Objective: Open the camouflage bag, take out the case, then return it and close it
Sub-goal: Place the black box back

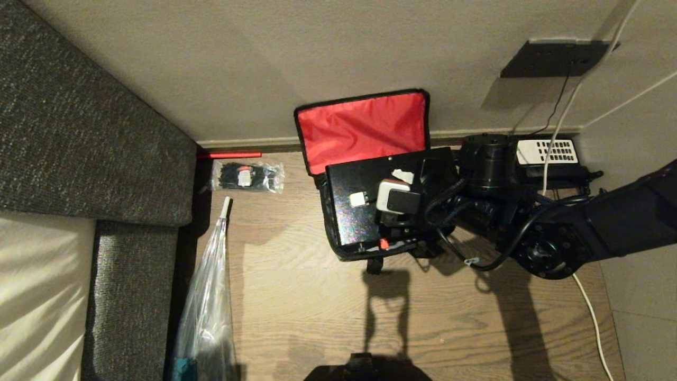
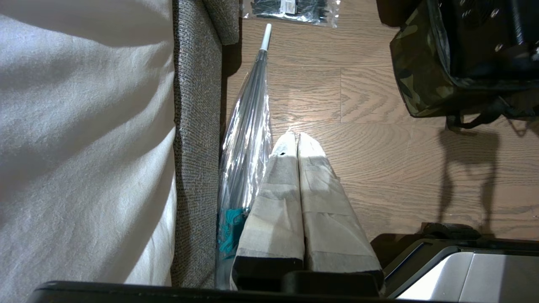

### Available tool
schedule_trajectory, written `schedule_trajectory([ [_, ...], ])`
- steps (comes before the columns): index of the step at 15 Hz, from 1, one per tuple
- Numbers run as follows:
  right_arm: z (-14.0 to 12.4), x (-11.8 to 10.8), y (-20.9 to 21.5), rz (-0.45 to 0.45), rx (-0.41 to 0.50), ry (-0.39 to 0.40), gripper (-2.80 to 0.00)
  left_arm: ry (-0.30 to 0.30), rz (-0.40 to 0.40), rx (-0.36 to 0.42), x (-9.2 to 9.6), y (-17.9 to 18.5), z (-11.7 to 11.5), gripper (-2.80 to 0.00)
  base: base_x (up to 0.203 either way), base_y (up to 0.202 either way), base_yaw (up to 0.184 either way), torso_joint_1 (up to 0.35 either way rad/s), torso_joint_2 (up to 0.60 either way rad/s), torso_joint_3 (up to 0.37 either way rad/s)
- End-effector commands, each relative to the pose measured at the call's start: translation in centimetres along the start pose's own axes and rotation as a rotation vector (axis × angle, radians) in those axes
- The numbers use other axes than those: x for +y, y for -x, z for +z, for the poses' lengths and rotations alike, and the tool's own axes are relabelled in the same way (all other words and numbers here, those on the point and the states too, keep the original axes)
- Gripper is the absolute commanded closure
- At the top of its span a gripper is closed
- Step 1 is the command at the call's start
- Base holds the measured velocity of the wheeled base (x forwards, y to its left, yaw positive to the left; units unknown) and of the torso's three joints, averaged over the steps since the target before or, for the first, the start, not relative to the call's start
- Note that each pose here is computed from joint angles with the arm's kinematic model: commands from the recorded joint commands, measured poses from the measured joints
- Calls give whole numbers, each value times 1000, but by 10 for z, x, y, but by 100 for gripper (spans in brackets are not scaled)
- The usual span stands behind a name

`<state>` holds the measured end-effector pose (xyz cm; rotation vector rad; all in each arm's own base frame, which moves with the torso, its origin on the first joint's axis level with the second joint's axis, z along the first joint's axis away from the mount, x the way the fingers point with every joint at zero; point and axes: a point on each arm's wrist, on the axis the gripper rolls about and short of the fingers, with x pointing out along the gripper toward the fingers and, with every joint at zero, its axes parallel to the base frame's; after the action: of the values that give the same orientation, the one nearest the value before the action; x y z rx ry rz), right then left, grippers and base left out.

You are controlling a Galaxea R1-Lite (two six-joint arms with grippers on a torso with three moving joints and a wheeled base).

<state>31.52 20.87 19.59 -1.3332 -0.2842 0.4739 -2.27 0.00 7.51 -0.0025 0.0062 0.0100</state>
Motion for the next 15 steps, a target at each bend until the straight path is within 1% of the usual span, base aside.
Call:
schedule_trajectory([
  [1, -1, 6, -5, 15, 3, 10, 0, 1, 1, 5, 0, 0, -1, 0, 0, 0, 0, 0, 0, 0],
  [3, -2, 13, -4, 33, 6, 8, 0, 0, 1, 6, 0, 0, -1, 0, 0, 0, 0, 0, 0, 0],
  [9, -4, 27, -20, 34, 7, 3, 0, 0, 1, 6, 0, 0, -1, 0, 0, 0, 0, 0, 0, 0],
  [11, -6, 39, -29, 52, 13, -34, 0, 0, 1, 6, 0, 0, -1, 0, 0, 0, 0, 0, 0, 0],
  [15, -7, 50, -45, 45, 13, -63, 0, 0, 1, 8, 0, -1, -1, 0, 0, 0, 0, 0, 0, 0],
])
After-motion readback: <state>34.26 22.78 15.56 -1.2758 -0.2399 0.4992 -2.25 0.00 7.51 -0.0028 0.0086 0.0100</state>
